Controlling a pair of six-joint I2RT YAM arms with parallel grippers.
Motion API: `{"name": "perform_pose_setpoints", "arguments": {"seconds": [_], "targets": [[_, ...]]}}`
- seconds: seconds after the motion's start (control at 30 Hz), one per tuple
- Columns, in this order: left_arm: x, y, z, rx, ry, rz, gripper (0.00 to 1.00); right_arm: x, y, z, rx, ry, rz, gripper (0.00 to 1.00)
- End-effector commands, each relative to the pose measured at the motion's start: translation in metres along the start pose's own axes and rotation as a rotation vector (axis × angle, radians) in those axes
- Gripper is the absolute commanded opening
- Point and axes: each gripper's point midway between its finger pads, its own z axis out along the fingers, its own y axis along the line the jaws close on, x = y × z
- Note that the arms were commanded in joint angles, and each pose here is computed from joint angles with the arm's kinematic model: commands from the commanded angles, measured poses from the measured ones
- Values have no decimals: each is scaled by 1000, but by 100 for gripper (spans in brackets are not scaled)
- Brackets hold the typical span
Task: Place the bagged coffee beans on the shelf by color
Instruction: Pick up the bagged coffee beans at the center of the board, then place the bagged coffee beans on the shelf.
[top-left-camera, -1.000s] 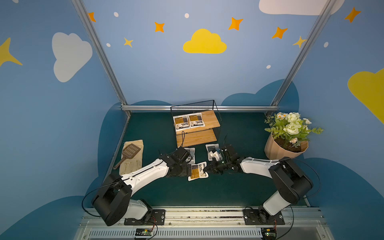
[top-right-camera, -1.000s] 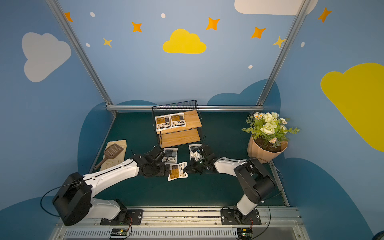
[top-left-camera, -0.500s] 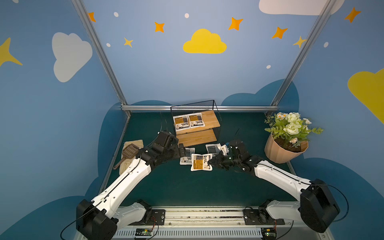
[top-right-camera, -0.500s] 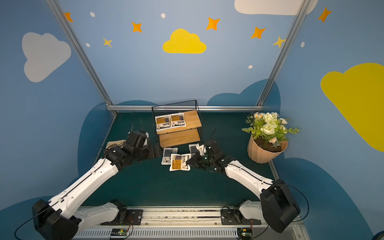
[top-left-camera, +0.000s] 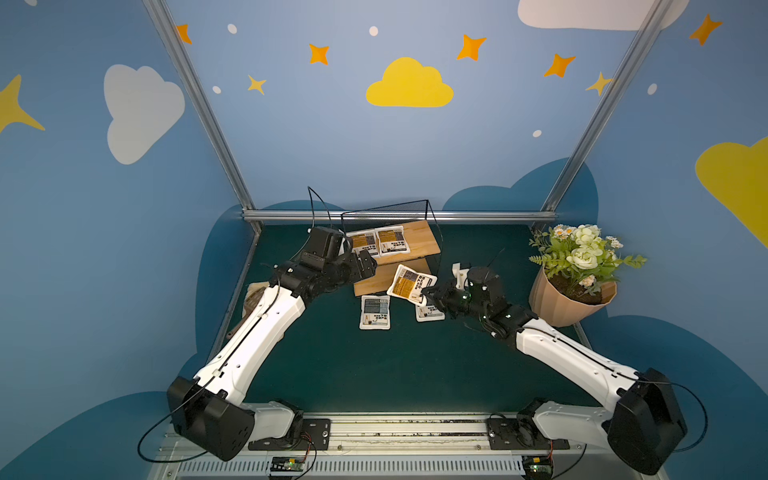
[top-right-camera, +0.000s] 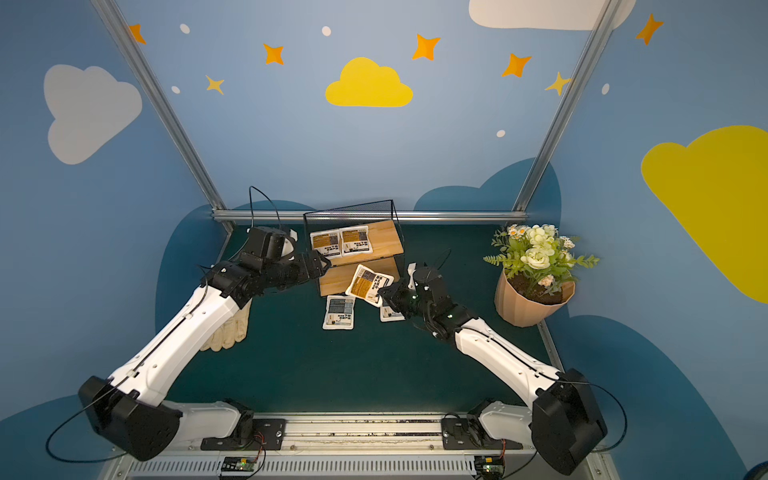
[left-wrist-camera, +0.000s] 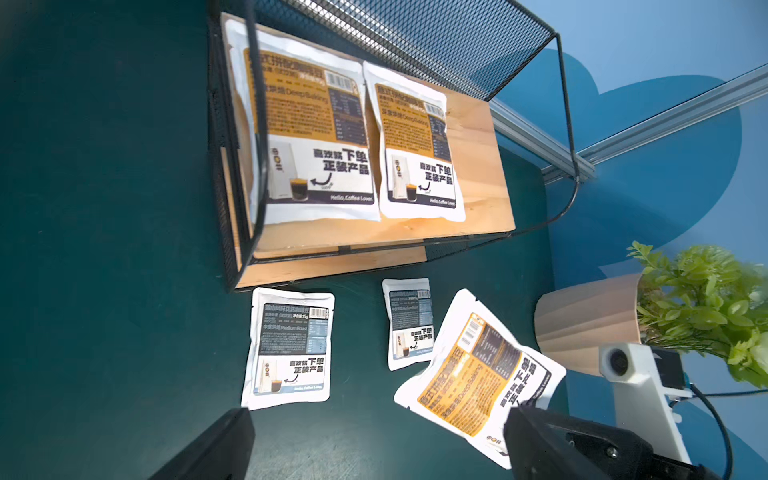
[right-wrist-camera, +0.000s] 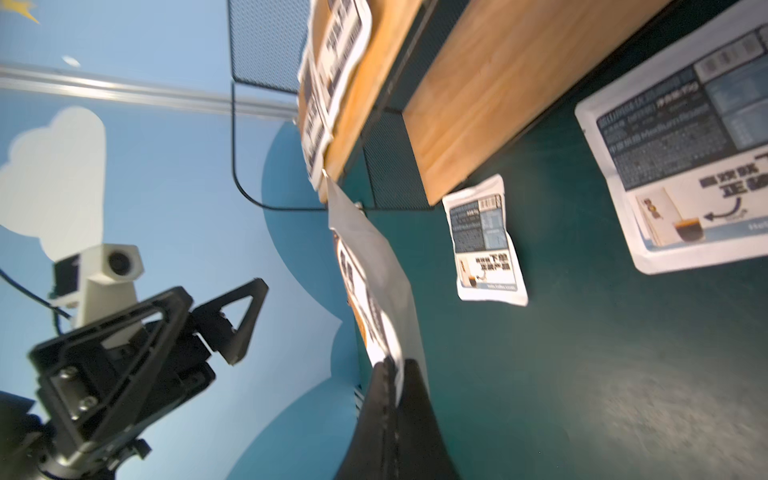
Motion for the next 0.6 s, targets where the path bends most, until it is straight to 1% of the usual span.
{"name": "perform_pose_setpoints", "arguments": {"seconds": [0.0, 0.13, 0.3, 0.57], "targets": [[-14, -18, 6, 65, 0, 4, 100, -39, 27, -7, -68, -204, 59, 0], [-28, -32, 21, 110, -3, -8, 100, -64, 38, 0, -80, -309, 75, 0], [-43, -44, 35, 130, 0, 6, 100, -88, 53, 24, -116, -367, 101, 0], [-55, -45, 43, 110, -10, 31, 100, -118, 72, 70, -222, -442, 222, 0]]}}
